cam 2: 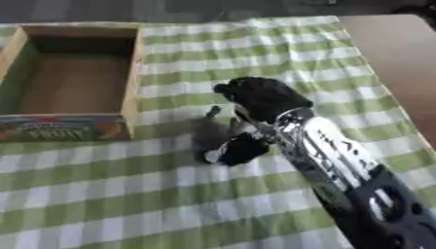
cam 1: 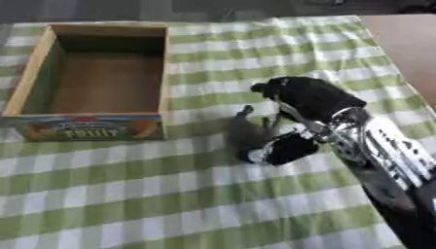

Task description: Pick up objects on the table and place them in the box.

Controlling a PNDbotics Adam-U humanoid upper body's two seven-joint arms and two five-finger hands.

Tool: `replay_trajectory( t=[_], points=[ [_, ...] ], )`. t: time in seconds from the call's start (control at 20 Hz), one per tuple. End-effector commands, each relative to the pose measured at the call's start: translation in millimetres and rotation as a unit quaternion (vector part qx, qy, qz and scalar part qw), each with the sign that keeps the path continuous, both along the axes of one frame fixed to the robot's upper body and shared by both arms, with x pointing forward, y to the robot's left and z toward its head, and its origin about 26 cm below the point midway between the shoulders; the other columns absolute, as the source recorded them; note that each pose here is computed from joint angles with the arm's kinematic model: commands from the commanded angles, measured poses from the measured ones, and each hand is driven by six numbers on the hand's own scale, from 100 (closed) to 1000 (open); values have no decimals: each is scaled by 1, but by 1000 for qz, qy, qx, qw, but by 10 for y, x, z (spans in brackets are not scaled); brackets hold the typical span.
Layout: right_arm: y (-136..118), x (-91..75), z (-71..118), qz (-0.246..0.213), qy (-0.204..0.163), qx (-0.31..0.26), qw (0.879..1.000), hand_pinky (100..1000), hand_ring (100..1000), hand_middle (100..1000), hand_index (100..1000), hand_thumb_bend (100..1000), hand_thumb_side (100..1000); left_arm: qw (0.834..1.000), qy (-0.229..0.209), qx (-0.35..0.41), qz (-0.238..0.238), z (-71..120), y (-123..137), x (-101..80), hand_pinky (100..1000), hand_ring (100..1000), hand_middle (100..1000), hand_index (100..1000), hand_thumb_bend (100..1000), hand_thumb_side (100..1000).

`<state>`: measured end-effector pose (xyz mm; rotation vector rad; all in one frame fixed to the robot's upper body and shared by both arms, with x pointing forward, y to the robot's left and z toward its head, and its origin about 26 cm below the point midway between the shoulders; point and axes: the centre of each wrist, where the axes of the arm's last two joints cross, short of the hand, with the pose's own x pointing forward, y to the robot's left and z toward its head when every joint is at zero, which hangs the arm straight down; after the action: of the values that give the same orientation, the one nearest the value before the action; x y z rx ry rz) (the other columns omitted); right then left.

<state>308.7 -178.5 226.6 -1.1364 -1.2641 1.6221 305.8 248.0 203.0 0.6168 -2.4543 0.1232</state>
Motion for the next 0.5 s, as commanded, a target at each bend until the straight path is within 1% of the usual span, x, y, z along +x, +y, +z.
replay_trajectory(
  t=[0.05, 0.15, 0.2, 0.25, 0.5],
  points=[
    [-14, 51, -22, -16, 4, -10, 1000, 793, 903, 802, 1000, 590, 721, 1000, -14, 8, -3, 80, 4, -22, 542, 836, 924, 847, 100, 696],
    [-14, 97, -59, -25, 6, -15, 1000, 793, 904, 804, 1000, 578, 723, 1000, -13, 8, -5, 77, 0, -22, 542, 836, 924, 847, 100, 696],
    [-17, 128, -82, -32, 6, -18, 999, 794, 912, 810, 996, 544, 725, 1000, -13, 7, -5, 76, -1, -22, 541, 836, 924, 847, 100, 696],
    [-17, 162, -111, -39, 6, -23, 999, 795, 915, 812, 996, 533, 730, 1000, -12, 7, -6, 75, -3, -23, 541, 836, 924, 847, 100, 697],
    [-28, 320, -261, -70, 12, -36, 997, 784, 908, 802, 981, 513, 734, 1000, -11, 7, -8, 70, -7, -23, 540, 837, 924, 847, 100, 698]
  ],
)
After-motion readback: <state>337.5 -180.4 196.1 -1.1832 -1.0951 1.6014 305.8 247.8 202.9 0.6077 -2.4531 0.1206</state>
